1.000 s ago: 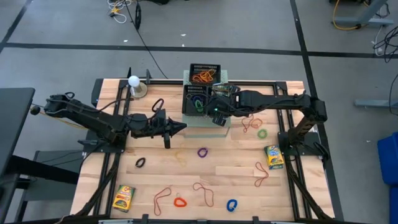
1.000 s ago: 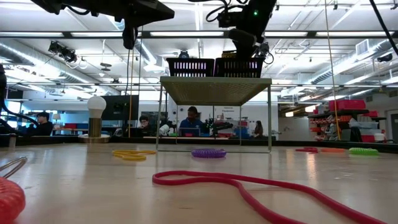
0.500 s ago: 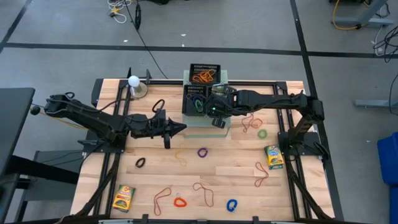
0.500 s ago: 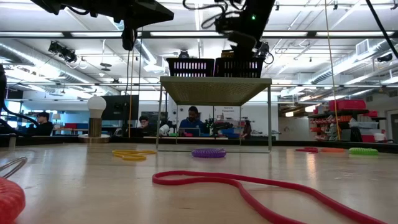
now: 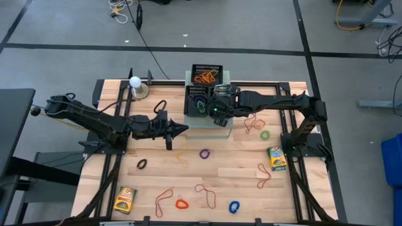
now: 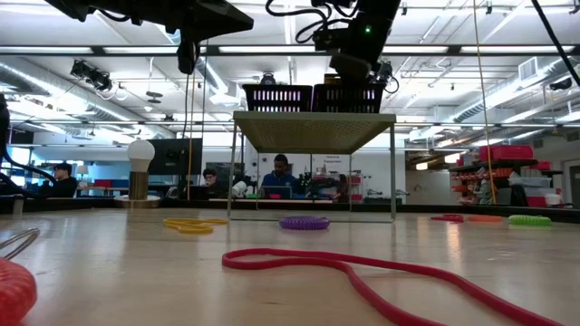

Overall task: Pick & Place Office Desk Supplies
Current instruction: Put the yellow crayon box into the bottom right black bin, then put the red rubber band into the top black bin

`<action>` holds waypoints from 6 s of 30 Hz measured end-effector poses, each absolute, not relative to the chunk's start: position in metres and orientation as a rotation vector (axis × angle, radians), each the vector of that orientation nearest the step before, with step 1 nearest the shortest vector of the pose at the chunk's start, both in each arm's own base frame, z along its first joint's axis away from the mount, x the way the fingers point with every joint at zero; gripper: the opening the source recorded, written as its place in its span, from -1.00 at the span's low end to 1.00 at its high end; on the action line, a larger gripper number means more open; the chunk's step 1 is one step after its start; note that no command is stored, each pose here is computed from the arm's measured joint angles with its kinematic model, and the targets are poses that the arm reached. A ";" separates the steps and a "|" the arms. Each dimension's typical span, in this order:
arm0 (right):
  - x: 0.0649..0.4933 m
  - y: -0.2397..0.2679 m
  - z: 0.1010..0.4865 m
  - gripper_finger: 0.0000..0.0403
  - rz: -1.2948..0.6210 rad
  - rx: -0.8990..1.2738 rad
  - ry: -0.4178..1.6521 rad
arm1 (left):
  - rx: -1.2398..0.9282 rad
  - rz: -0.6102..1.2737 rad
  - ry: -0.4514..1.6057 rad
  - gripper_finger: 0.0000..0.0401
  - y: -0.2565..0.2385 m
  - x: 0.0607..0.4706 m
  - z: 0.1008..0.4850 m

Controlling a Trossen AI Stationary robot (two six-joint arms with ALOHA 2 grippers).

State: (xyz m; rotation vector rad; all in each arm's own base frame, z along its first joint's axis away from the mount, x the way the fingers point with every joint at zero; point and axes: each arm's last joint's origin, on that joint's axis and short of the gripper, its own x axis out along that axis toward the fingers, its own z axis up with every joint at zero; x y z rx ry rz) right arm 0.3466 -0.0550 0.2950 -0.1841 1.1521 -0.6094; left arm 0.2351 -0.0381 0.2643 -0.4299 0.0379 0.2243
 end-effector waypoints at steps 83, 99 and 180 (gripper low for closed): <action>0.143 0.057 0.197 -0.98 -0.401 0.556 0.845 | -0.714 0.435 0.797 -0.67 -0.089 0.251 0.134; 0.134 0.101 0.167 -0.73 -0.248 0.705 1.242 | -0.554 0.492 0.702 -0.68 -0.085 0.254 0.137; 0.296 -0.067 0.454 -1.00 -0.503 0.042 0.656 | -0.158 0.315 0.080 -0.99 -0.040 0.158 0.170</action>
